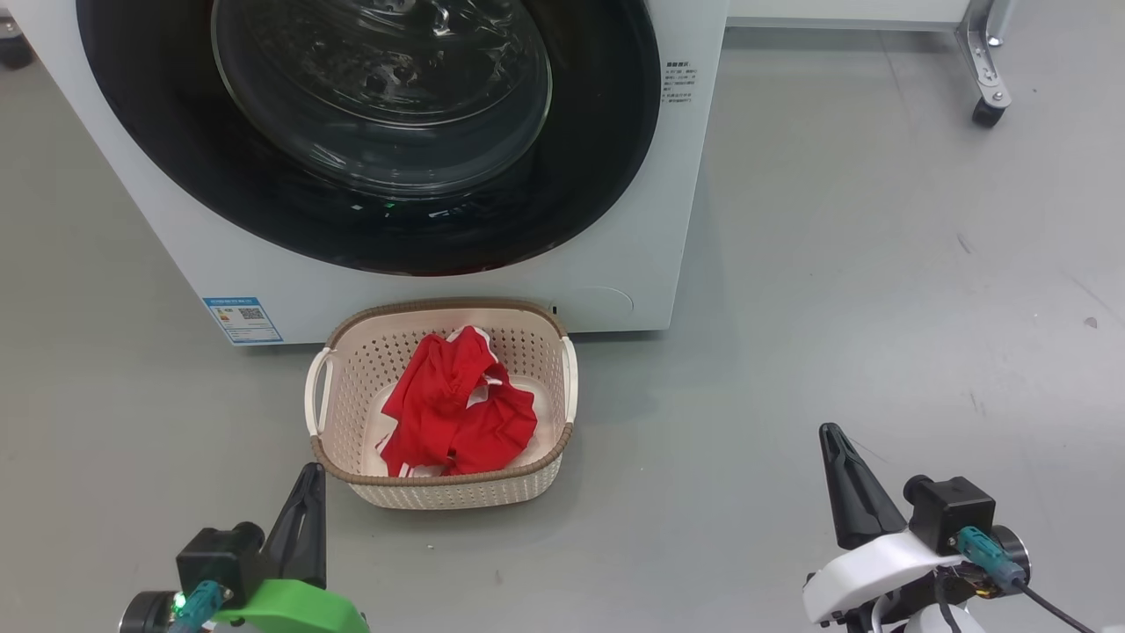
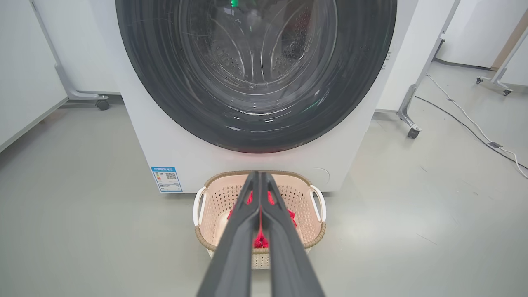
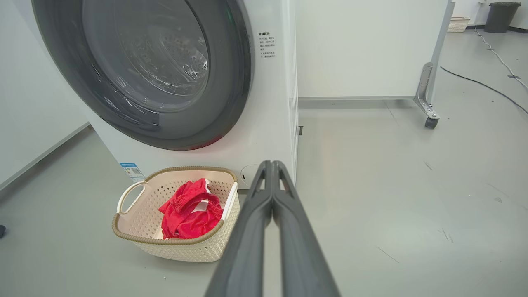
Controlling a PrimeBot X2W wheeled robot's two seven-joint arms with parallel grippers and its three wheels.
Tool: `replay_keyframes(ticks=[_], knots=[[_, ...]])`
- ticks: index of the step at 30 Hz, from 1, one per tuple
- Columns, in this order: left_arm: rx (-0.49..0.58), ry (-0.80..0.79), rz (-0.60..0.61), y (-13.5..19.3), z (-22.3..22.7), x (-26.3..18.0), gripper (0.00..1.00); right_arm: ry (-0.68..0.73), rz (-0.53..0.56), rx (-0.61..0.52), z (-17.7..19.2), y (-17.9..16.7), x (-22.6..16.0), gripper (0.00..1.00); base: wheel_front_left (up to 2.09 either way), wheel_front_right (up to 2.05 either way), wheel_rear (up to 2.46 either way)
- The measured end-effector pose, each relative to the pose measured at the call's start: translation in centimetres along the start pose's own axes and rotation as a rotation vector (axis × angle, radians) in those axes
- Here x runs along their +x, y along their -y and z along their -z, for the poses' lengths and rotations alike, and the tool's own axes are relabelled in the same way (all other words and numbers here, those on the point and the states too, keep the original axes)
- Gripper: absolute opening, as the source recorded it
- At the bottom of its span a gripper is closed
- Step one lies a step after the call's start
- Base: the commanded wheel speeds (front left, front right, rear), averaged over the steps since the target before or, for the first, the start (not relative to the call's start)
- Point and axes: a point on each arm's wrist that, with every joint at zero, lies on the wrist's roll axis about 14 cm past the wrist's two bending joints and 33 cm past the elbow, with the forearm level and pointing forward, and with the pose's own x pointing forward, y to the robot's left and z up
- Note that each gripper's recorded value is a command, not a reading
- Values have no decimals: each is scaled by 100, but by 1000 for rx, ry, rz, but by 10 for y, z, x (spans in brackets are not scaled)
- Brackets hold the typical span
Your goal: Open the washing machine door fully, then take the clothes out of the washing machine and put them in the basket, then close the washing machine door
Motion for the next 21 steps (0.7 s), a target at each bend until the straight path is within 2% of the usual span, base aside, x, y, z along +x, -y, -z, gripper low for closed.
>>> replay_keyframes(ticks=[21], knots=[[-288,-21,-28,-10,0,-1,0,6,74,303,-7,16,-1,0,0,0,0]])
